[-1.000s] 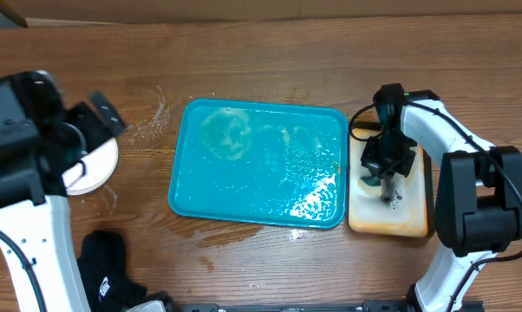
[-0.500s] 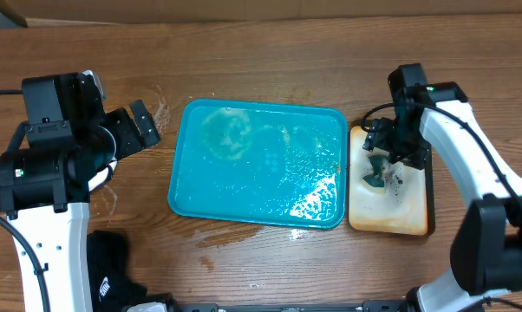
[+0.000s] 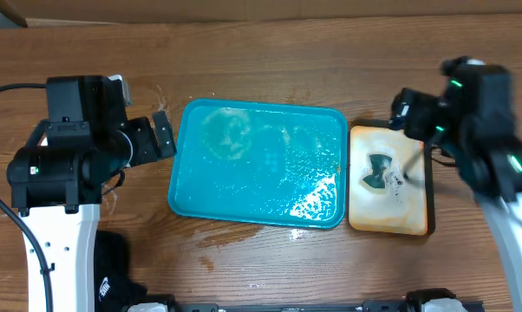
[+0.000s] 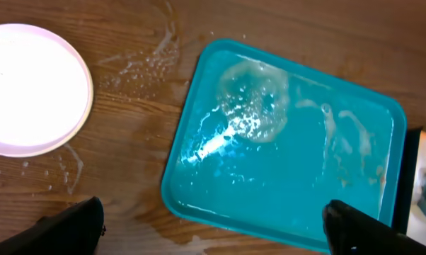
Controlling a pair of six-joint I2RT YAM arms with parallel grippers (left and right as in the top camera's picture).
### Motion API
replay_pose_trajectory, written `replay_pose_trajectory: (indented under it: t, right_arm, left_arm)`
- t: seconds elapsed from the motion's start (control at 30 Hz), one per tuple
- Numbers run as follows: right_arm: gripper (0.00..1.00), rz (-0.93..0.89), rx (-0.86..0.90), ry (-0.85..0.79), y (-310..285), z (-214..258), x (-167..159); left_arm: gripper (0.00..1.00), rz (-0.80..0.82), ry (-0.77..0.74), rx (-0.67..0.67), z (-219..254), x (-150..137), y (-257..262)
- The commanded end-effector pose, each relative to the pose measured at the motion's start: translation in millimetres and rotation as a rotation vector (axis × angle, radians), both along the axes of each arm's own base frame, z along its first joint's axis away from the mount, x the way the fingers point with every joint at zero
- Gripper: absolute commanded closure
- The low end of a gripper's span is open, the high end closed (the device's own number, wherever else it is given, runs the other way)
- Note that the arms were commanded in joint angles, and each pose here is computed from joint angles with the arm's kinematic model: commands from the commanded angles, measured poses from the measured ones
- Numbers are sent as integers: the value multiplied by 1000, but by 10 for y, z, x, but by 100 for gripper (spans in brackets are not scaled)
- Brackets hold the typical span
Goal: Clean dirty plates on tray and stack at the side
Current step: 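Release the sponge in the wooden tray and lift the right gripper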
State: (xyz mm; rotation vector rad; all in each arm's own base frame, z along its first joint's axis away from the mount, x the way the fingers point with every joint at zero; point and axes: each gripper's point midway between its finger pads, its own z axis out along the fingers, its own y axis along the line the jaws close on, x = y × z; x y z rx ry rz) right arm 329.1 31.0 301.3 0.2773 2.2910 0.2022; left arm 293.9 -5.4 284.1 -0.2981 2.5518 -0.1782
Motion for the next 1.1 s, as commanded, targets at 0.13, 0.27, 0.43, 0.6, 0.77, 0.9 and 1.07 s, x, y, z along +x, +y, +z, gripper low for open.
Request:
replay_pose_trajectory:
  t: [0.13,0.27,0.43,0.6,0.77,0.9,1.07]
  right_arm:
    - [0,54,-78,-312,-74,879,-445]
    - [0,19,-95,-352,-156,987,-592]
    - [0,14,-102,-324,-176,925,-645]
    - [0,17,-107,-272,-175,806,-643]
    - [0,22,-113,-203,-175,650,-648]
    - [0,25,-117,-157,-173,545,-627]
    - [0,30,-124,-86,-170,385,-593]
  left_arm:
    - [0,-28,-25,23,98,-48,-17]
    - [0,-27,-25,23,99,-45,-17]
    - [0,-27,-27,23,102,-41,-17]
    - [0,-27,-32,23,106,-24,-16]
    - [0,-27,-32,23,105,-23,-16]
    - [0,-27,-31,23,104,-25,-17]
    - [0,-27,-31,23,104,-25,-17]
